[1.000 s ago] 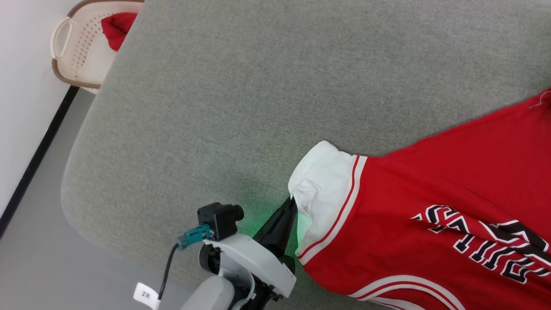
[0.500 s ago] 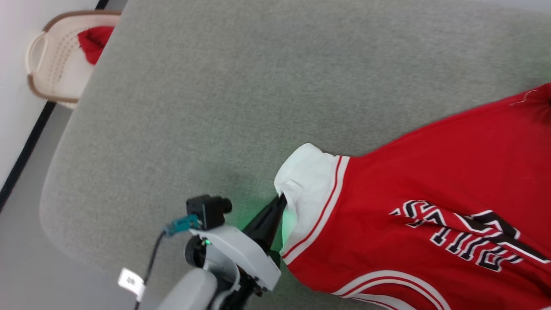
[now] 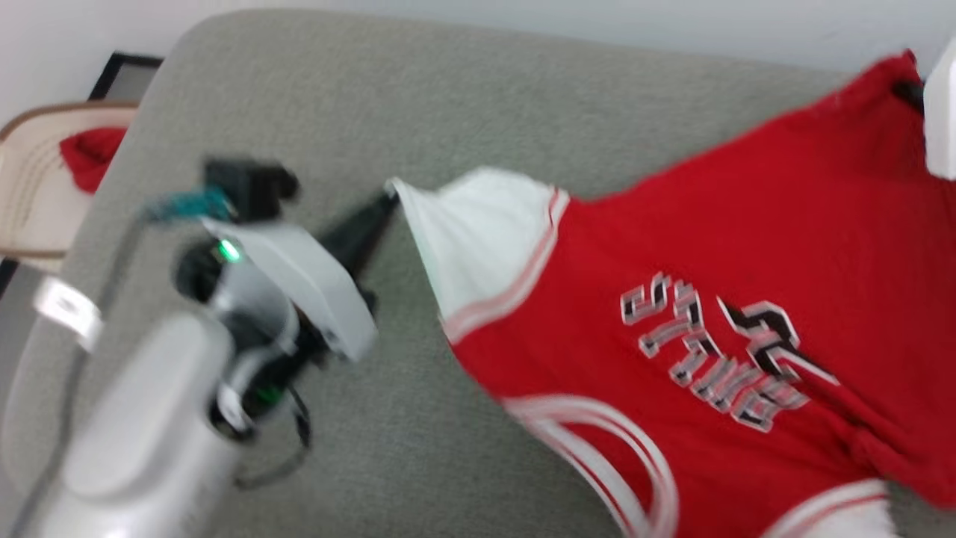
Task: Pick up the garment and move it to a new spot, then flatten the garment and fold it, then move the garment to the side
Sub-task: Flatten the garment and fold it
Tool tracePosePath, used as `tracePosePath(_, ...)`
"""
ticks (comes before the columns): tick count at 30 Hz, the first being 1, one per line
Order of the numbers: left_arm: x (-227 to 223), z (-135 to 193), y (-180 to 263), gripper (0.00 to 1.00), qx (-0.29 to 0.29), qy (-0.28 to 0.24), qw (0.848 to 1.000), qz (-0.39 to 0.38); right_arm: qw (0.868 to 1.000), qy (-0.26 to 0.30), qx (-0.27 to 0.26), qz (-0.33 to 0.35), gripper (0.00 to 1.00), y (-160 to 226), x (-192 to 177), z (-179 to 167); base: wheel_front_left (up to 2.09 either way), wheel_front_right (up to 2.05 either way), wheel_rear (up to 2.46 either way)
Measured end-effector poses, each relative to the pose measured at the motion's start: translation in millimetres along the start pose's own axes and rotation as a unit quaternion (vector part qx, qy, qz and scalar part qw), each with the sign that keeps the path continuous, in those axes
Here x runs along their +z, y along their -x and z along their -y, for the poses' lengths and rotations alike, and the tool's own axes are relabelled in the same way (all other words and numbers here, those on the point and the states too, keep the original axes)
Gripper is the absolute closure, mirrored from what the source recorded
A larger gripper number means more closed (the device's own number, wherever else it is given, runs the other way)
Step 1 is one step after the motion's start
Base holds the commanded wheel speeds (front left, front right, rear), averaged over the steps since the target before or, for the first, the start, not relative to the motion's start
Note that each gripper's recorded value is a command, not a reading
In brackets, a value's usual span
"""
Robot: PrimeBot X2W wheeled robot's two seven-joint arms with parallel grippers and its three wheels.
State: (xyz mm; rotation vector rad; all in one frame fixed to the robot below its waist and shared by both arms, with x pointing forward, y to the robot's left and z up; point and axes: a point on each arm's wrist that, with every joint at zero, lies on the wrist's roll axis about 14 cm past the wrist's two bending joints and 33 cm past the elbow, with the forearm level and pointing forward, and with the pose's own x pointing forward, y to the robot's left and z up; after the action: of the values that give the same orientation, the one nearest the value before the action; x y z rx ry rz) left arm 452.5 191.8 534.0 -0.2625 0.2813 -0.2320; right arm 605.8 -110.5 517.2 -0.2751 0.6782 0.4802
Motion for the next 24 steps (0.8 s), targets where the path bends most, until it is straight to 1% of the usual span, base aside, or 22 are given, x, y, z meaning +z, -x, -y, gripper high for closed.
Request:
tracePosePath(2, 30.0, 0.0, -3.6, 1.00, -0.004, -0.024, 1.000, 0.017, 0.999, -0.020, 0.006, 0.045, 1.00, 14.6, 19.2, -0.6, 0.00, 0.00, 0.00)
tracePosePath(4, 57.6, 3.3, -7.7, 1.00, -0.010, -0.045, 0.998, 0.032, 0.997, -0.028, 0.004, 0.076, 1.00, 28.8, 33.5, 0.9, 0.00, 0.00, 0.00)
tracePosePath(7, 100.9, 13.0, -12.4, 1.00, -0.020, -0.078, 0.995, 0.063, 0.993, -0.024, -0.024, 0.116, 1.00, 54.8, 51.2, 16.3, 0.00, 0.00, 0.00)
tracePosePath(10, 145.7, 24.2, -15.6, 1.00, -0.025, -0.110, 0.988, 0.102, 0.985, -0.007, -0.052, 0.163, 1.00, 82.5, 74.1, 26.9, 0.00, 0.00, 0.00)
tracePosePath(12, 170.6, 29.5, -16.8, 1.00, -0.023, -0.121, 0.985, 0.120, 0.979, 0.003, -0.071, 0.189, 1.00, 100.1, 87.2, 32.5, 0.00, 0.00, 0.00)
tracePosePath(17, 220.7, 48.2, -17.5, 1.00, -0.022, -0.148, 0.977, 0.155, 0.967, 0.014, -0.105, 0.230, 1.00, 138.7, 109.1, 40.0, 0.00, 0.00, 0.00)
tracePosePath(18, 230.7, 52.8, -16.8, 1.00, -0.022, -0.150, 0.975, 0.163, 0.964, 0.019, -0.114, 0.240, 1.00, 147.7, 114.6, 42.3, 0.00, 0.00, 0.00)
tracePosePath(24, 290.8, 75.7, -8.1, 1.00, -0.015, -0.155, 0.962, 0.226, 0.933, 0.025, -0.166, 0.318, 1.00, 204.5, 147.9, 59.5, 0.00, 0.00, 0.00)
